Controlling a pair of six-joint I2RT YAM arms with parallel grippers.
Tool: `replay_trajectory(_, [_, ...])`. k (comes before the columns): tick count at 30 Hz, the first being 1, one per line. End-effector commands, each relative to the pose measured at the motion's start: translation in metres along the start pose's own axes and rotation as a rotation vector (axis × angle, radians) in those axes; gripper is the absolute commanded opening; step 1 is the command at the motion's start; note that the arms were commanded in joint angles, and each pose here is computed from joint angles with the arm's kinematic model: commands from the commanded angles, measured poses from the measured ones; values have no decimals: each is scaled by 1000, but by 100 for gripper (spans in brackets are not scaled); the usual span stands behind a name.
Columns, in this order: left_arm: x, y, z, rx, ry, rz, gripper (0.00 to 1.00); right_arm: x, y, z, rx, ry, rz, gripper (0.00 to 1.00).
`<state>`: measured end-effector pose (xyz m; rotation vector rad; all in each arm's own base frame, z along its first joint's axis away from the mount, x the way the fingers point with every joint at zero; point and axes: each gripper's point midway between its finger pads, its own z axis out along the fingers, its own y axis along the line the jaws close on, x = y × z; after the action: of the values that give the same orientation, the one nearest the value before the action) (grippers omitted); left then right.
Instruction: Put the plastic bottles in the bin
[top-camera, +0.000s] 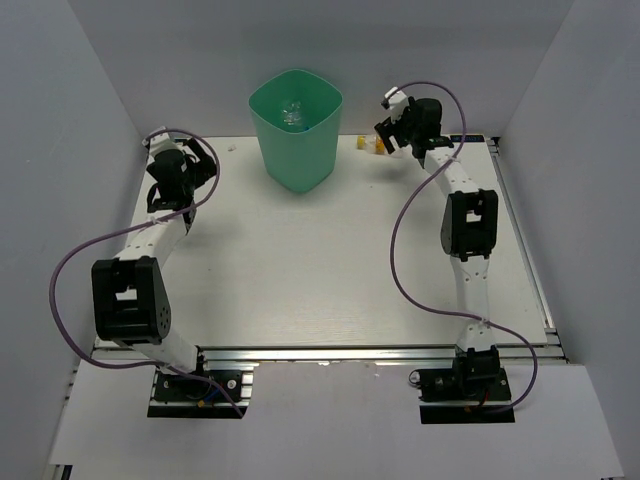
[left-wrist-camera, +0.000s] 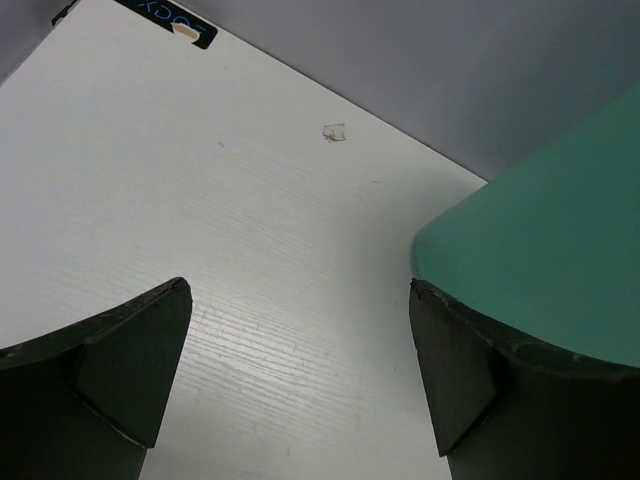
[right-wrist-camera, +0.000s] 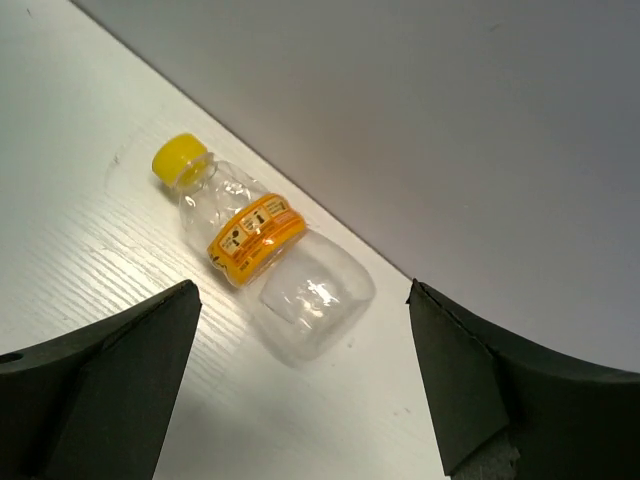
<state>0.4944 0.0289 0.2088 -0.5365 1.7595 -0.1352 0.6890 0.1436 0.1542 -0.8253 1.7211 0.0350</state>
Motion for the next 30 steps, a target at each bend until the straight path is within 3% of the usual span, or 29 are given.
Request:
replay_trajectory(1, [-20,-1,5,-8,-44,7,98,-47,-27,0,90,-116,-120,89])
replay_trajectory(9, [-8,3,29,-37,27,52,98,-2,-14,34,106,-110,-155,89])
replay_trajectory(18, [-7,5,43,-54,27,71,98,33,2,53,78,-95,-165,89])
replay_trajectory(30, [8,15,65,-113,96,103,98,86,5,71,109,-57,-246,80])
